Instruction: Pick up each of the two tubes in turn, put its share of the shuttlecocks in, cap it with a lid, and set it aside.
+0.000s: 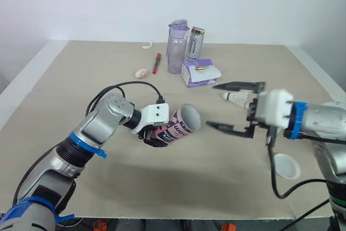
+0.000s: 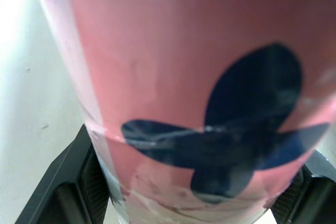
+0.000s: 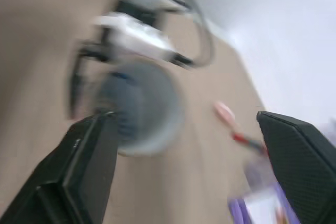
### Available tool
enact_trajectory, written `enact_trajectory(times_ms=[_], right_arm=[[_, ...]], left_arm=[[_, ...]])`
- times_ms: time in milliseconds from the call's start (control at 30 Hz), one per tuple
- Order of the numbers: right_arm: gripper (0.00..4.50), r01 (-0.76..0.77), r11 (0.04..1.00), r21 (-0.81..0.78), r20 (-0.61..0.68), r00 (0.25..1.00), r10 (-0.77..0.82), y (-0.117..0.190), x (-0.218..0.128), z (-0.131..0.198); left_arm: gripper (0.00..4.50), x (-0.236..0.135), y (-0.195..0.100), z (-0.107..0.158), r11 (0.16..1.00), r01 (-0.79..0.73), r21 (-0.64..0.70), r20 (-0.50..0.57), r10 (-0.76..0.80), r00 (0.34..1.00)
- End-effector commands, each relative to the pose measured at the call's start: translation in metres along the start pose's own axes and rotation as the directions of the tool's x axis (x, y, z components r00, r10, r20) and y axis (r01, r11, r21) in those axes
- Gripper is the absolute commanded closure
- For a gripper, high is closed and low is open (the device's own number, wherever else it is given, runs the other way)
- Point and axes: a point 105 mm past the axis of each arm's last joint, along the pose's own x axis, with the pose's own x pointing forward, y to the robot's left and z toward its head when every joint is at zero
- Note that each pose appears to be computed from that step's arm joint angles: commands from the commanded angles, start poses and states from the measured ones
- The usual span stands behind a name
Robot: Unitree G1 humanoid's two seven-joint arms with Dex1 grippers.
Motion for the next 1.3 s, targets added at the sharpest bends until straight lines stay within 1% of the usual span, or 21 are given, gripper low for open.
enact_trajectory(times_ms=[33,100,267,433,633,733,1033,1067,1133,1167,1233,1267,1300], right_arm=[[0.04,0.387,0.896,0.219,-0.137,0.921,-0.364,-0.043,-0.039,-0.049],[0.04,0.470,0.847,0.248,-0.178,0.882,-0.437,-0.051,-0.049,-0.066],[0.04,0.528,0.803,0.277,-0.247,0.847,-0.471,-0.059,-0.058,-0.094],[0.04,0.491,0.814,0.309,-0.300,0.863,-0.407,-0.057,-0.053,-0.117],[0.04,0.439,0.822,0.363,-0.318,0.887,-0.334,-0.053,-0.035,-0.134],[0.04,0.431,0.816,0.385,-0.317,0.892,-0.322,-0.056,-0.026,-0.139],[0.04,0.420,0.793,0.442,-0.316,0.900,-0.301,-0.063,-0.013,-0.146],[0.43,0.421,0.789,0.447,-0.314,0.900,-0.302,-0.064,-0.011,-0.147],[0.76,0.429,0.775,0.463,-0.313,0.898,-0.310,-0.067,-0.010,-0.147],[1.40,0.427,0.773,0.469,-0.312,0.899,-0.307,-0.067,-0.009,-0.147],[2.48,0.418,0.774,0.475,-0.312,0.903,-0.296,-0.066,-0.006,-0.148],[2.69,0.418,0.772,0.479,-0.315,0.903,-0.293,-0.065,-0.006,-0.149],[3.05,0.417,0.769,0.484,-0.315,0.903,-0.292,-0.065,-0.005,-0.150]], left_arm=[[1.00,0.000,0.003,-0.016,0.999,-0.031,-0.028,-0.069,0.029,0.997],[1.00,0.000,0.002,-0.016,0.999,-0.029,-0.027,-0.069,0.027,0.997],[1.00,0.000,0.000,-0.018,0.999,-0.030,-0.028,-0.074,0.028,0.997],[1.00,-0.001,-0.001,-0.019,0.999,-0.037,-0.034,-0.078,0.034,0.996],[1.00,-0.004,-0.002,-0.023,0.998,-0.052,-0.046,-0.090,0.048,0.995],[1.00,-0.005,-0.003,-0.024,0.997,-0.055,-0.046,-0.092,0.050,0.994],[1.00,-0.005,-0.001,-0.025,0.997,-0.064,-0.039,-0.098,0.060,0.993],[1.00,-0.005,-0.001,-0.025,0.997,-0.065,-0.039,-0.099,0.061,0.993],[1.00,-0.005,0.000,-0.025,0.997,-0.067,-0.039,-0.099,0.062,0.993],[1.00,-0.005,0.000,-0.025,0.997,-0.068,-0.039,-0.099,0.064,0.993],[1.00,-0.005,0.000,-0.025,0.997,-0.071,-0.039,-0.099,0.066,0.993],[1.00,-0.005,0.001,-0.025,0.997,-0.072,-0.039,-0.099,0.068,0.993],[1.00,-0.004,0.001,-0.025,0.997,-0.073,-0.040,-0.099,0.069,0.993]])
